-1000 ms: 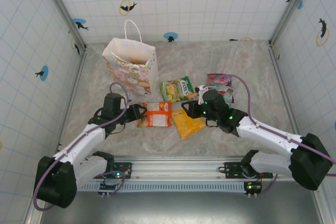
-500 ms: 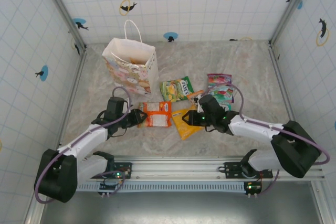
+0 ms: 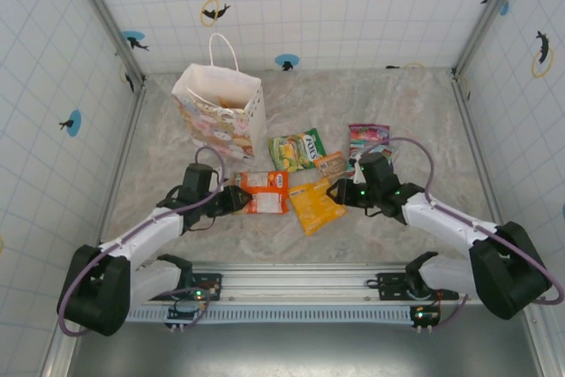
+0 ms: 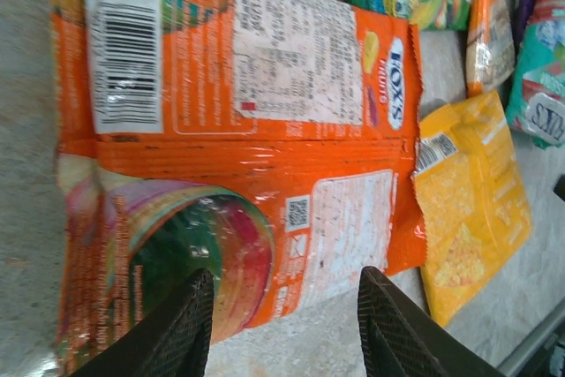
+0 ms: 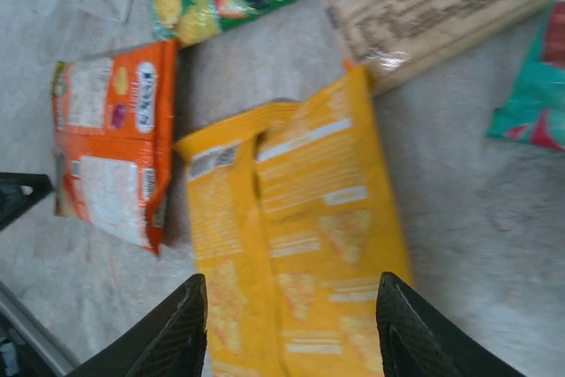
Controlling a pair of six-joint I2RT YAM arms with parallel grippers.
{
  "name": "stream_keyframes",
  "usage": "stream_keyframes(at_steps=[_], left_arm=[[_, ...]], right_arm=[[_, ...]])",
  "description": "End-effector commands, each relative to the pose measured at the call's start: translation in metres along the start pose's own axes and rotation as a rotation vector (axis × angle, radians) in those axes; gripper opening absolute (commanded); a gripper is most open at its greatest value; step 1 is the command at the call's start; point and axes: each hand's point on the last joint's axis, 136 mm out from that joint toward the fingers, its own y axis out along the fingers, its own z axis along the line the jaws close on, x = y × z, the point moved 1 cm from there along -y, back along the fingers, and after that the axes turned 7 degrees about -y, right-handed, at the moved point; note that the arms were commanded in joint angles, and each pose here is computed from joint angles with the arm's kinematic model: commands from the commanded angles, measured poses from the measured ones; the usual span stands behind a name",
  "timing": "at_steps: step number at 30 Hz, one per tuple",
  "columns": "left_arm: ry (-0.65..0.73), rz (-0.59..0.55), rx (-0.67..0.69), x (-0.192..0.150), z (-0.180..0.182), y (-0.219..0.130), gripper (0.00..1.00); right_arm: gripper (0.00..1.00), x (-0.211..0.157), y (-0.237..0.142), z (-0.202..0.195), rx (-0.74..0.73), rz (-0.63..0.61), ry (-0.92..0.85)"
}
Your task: Place the snacks into the paper bag
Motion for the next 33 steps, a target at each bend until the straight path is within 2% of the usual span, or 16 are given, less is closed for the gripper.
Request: stream_keyframes(at_steps=[1, 11, 18, 23, 25, 33], left_arm=[[0.068, 0.012, -0.070, 0.002, -0.020, 0.000, 0.46], [0.173, 0.095, -0.145, -0.016, -0.047, 0.006, 0.41], [0.221, 0.145, -0.157, -0.023, -0.058, 0.014, 0.39], [0.233, 0.160, -0.157, -0.024, -0.062, 0.018, 0.38], [0.234, 0.161, -0.156, -0.024, -0.062, 0.019, 0.38], [0.240, 0.147, -0.156, -0.021, -0.064, 0.017, 0.37]], right_arm=[[0.54, -0.016, -0.001, -0.013, -0.002, 0.108, -0.056], [0.54, -0.021, 0.016, -0.016, 0.098, 0.192, -0.083], [0.51, -0.034, 0.025, -0.010, 0.175, 0.230, -0.073], [0.48, -0.044, 0.028, -0.012, 0.173, 0.265, -0.076], [0.44, -0.046, 0.029, -0.013, 0.170, 0.273, -0.080], [0.14, -0.049, 0.026, -0.011, 0.183, 0.265, -0.088]])
